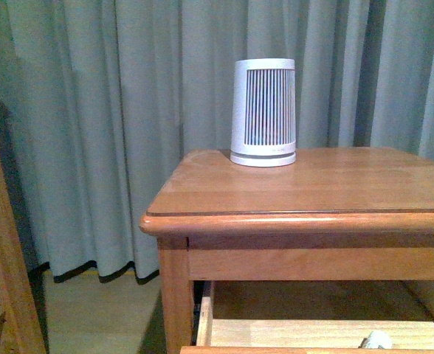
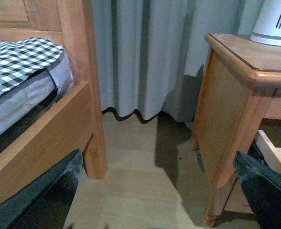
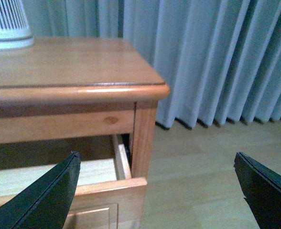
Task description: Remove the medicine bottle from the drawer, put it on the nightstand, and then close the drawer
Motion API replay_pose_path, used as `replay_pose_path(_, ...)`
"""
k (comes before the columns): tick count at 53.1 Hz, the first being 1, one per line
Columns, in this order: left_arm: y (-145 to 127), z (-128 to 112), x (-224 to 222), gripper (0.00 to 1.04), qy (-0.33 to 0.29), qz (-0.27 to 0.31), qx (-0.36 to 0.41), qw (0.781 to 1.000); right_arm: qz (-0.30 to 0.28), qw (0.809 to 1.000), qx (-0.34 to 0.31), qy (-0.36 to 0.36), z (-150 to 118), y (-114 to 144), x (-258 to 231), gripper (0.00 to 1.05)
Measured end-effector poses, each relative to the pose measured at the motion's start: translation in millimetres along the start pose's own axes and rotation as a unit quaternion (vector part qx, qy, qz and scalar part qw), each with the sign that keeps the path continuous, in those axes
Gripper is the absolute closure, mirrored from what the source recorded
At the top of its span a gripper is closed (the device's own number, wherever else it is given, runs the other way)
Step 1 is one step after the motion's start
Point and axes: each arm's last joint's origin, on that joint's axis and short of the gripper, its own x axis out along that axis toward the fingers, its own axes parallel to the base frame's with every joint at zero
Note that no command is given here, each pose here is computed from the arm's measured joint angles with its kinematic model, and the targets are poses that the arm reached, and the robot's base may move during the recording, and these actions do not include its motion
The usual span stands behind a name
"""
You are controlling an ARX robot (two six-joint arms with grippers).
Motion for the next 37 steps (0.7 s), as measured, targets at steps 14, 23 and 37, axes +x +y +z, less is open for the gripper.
replay_pose_path(14, 0.0, 0.0, 0.0, 0.07, 0.000, 0.000, 0.000, 1.000, 0.057, 0.987, 0.024, 0.149, 33.0, 32.8, 68.8, 0.07)
replay_pose_path(23, 0.0, 0.0, 0.0, 0.07, 0.000, 0.000, 0.000, 1.000, 0.087, 0.968, 0.025, 0.232, 34.2, 57.1, 99.8, 0.07)
replay_pose_path(37, 0.0, 0.0, 0.0, 0.07, 0.000, 0.000, 0.000, 1.000, 0.098, 0.947, 0.024, 0.304, 8.5, 74.4, 128.6, 0.07)
